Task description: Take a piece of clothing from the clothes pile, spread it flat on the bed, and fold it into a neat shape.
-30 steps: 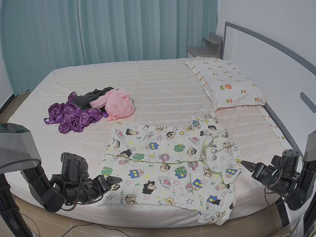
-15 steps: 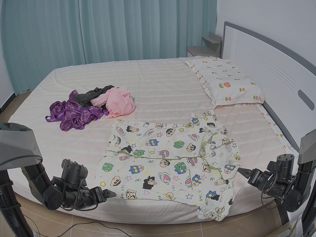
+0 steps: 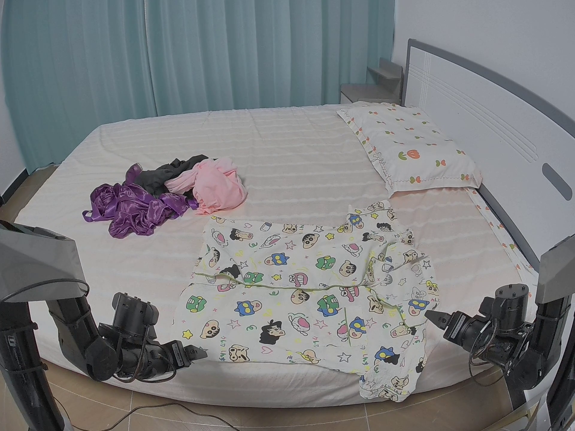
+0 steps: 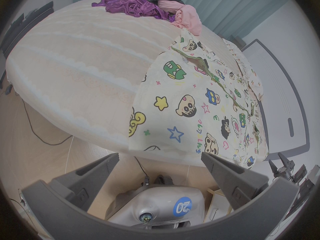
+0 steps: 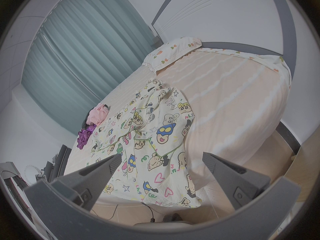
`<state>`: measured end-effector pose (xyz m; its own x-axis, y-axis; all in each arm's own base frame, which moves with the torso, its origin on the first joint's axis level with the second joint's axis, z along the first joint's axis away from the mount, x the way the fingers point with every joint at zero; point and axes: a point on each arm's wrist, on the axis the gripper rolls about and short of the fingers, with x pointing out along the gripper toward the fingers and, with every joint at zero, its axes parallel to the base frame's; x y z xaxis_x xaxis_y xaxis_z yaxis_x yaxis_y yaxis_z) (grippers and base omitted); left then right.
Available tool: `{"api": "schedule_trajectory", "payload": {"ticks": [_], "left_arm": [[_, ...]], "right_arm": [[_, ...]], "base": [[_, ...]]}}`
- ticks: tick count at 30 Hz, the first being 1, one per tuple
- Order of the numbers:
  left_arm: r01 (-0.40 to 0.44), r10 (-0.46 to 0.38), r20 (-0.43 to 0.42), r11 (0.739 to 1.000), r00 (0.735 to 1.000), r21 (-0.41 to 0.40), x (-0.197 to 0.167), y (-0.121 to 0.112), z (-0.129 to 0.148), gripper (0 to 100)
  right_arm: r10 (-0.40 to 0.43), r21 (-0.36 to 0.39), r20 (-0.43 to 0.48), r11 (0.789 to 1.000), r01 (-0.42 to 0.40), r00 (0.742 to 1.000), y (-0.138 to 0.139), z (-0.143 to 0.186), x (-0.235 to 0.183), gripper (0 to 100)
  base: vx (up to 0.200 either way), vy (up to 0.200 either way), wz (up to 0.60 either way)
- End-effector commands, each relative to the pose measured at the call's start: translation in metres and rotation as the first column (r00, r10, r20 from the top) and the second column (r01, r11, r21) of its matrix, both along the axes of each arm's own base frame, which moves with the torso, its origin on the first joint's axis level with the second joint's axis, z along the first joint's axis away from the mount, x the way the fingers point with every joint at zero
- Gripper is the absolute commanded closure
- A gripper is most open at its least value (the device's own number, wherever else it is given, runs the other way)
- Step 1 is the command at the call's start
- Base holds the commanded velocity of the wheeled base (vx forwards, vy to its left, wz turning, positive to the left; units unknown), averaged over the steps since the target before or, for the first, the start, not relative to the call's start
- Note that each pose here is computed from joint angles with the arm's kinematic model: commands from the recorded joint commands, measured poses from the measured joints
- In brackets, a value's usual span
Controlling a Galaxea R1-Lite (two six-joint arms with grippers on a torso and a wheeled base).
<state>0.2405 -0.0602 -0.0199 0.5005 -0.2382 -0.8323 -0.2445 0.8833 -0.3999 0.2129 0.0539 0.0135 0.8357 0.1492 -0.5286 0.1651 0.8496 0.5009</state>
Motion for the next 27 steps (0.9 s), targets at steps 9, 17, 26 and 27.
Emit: {"api": "schedule_trajectory", "payload": {"ticks": [9,17,26,27], "left_arm": [[-0.032,0.027,0.063,0.996,0.998,0.086,0.01,0.0,-0.026,0],[-0.019,0.01,0.125,0.997,0.992,0.069,0.018,-0.006,-0.028,0],[0.031,-0.041,0.144,0.997,0.989,0.074,0.021,-0.023,-0.03,100],[0.029,-0.04,0.143,0.996,0.989,0.079,0.021,-0.023,-0.031,100]], "right_arm": [[0.0,-0.028,-0.011,1.0,-0.001,1.0,0.007,-0.001,-0.006,0],[-0.009,-0.034,-0.007,0.999,0.009,1.0,0.007,-0.001,-0.006,0],[-0.007,-0.046,-0.049,0.999,0.004,0.999,0.008,-0.011,-0.006,0],[-0.007,-0.048,-0.056,0.999,0.004,0.998,0.008,-0.013,-0.006,0]], "base": [[0.0,0.0,0.0],[0.0,0.0,0.0],[0.0,0.0,0.0],[0.0,0.0,0.0]]}}
